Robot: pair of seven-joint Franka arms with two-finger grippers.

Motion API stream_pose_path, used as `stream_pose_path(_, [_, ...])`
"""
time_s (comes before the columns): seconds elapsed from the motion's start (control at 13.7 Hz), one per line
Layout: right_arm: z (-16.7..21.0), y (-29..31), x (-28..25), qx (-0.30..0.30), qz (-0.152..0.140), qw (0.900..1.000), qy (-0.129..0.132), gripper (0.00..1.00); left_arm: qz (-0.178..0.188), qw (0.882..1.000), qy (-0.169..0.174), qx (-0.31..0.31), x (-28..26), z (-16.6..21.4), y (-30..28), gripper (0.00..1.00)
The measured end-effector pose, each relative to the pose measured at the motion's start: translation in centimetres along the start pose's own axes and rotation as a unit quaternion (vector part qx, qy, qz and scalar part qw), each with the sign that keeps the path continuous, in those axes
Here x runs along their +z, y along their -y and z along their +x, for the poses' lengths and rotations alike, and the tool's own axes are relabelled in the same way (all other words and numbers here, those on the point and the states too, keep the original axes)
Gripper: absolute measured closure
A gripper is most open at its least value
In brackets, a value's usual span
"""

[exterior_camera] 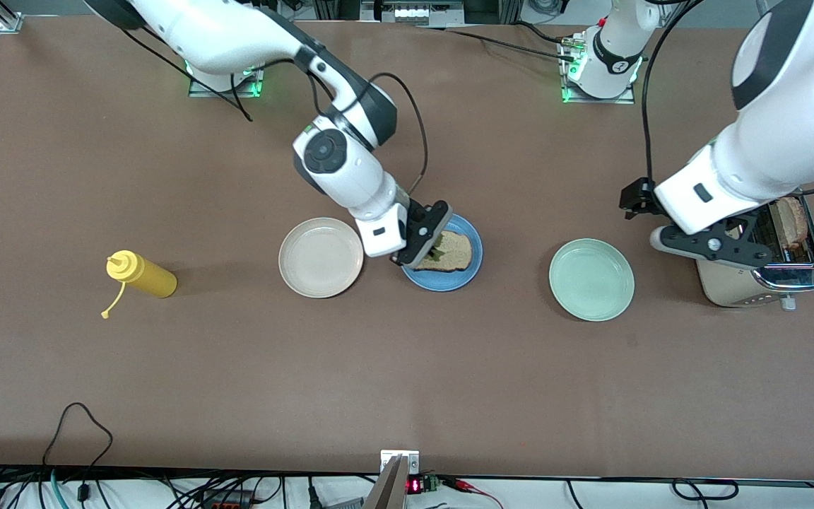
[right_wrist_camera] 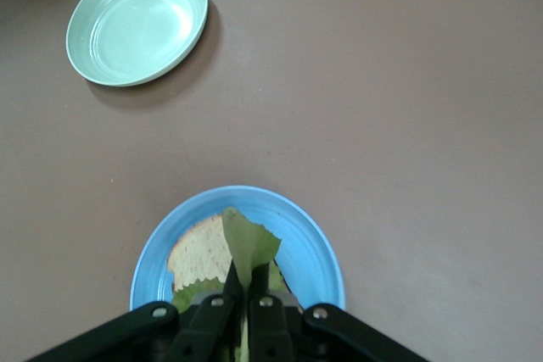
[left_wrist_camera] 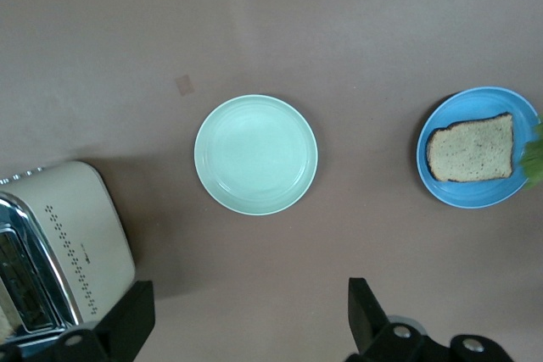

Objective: Make sandwich in blue plate with both arms
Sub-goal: 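Lower the lettuce onto the bread and open the right gripper, then move the right gripper back to the yellow mustard bottle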

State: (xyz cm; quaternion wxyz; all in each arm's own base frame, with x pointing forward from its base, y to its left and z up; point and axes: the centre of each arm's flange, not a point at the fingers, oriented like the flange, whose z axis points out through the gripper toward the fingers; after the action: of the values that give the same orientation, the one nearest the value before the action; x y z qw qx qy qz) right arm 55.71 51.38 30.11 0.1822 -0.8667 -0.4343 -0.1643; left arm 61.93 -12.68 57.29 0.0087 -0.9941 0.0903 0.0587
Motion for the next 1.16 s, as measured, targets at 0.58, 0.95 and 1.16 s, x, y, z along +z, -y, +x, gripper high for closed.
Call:
stream_pose_path(0.58, [-2.3,1.6,6.1,-0.017,-0.026,0.999,0.023,0.81,0.014,0.998,-0.034,-0.046,1.7,-4.5,3.2,0.0])
stream_pose_path(0.95, [-0.3,-0.2,1.8,-0.001,-0.039,0.998,0.051,0.19,0.015,0.998,-0.033,-0.044,1.9,-4.7,2.9,0.0])
stream_pose_path(1.16, [1.4,-3.6,-8.2,0.022,-0.077,0.992,0.099,0.0,0.015,0.998,-0.033,-0.043,1.9,-4.7,2.9,0.0])
